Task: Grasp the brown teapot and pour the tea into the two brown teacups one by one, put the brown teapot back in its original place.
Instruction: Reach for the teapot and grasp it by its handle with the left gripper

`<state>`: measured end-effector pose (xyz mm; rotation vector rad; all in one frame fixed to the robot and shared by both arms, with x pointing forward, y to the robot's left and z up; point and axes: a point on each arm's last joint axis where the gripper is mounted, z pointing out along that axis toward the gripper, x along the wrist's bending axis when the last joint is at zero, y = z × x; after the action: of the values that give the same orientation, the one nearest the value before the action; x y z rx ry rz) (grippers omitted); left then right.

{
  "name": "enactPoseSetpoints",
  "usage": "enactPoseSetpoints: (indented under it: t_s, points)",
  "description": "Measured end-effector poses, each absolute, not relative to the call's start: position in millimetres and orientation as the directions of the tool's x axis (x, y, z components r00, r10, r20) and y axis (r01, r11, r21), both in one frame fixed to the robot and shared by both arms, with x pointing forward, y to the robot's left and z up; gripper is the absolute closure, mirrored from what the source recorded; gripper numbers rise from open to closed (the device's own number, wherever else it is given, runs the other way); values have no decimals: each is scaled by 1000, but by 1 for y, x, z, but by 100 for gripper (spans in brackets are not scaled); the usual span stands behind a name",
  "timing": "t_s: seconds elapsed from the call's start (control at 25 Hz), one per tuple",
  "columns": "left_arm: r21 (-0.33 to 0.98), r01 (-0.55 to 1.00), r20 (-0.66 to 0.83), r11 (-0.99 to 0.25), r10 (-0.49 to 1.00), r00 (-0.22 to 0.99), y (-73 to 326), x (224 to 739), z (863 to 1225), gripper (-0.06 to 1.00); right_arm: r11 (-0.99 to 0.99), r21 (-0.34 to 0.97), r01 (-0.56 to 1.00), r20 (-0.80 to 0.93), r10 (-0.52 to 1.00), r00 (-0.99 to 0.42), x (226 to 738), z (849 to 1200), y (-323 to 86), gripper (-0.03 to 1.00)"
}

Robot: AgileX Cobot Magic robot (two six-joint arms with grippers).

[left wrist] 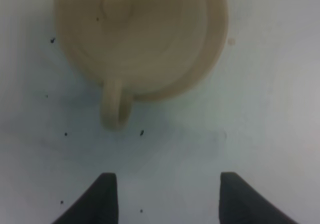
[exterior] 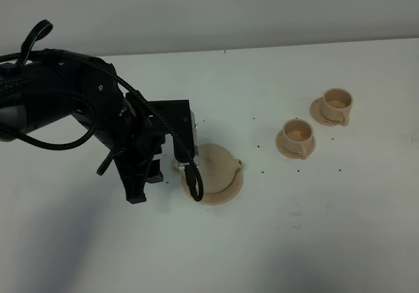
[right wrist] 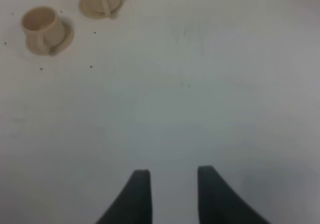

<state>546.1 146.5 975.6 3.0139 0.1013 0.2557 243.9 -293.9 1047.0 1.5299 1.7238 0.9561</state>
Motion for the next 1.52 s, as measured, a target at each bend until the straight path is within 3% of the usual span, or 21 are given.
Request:
enactPoseSetpoints:
  t_s: [0.16, 0.44, 0.64, 1.0, 1.52]
  points:
    - [-2, 77, 118, -997, 76, 990, 150, 555, 974, 47, 60, 845, 531, 6, 992, -122, 244, 1047, -294, 73]
    - [-61, 53, 71, -997, 49, 996, 118, 586, 991, 47, 60, 845, 531, 6, 992, -122, 244, 1047, -294, 73]
    - [-102, 32, 13, -994, 31, 999, 101, 596, 981, 47, 60, 845, 531, 6, 992, -122, 244, 1047, -294, 73]
    - [-114, 32, -6, -993, 33, 999, 99, 597, 974, 47, 60, 845, 531, 6, 992, -122, 244, 1047, -294, 73]
    - [-129, 18, -29, -991, 22, 999, 92, 607, 934, 47, 60, 845, 531, 6, 992, -122, 244, 1047, -294, 73]
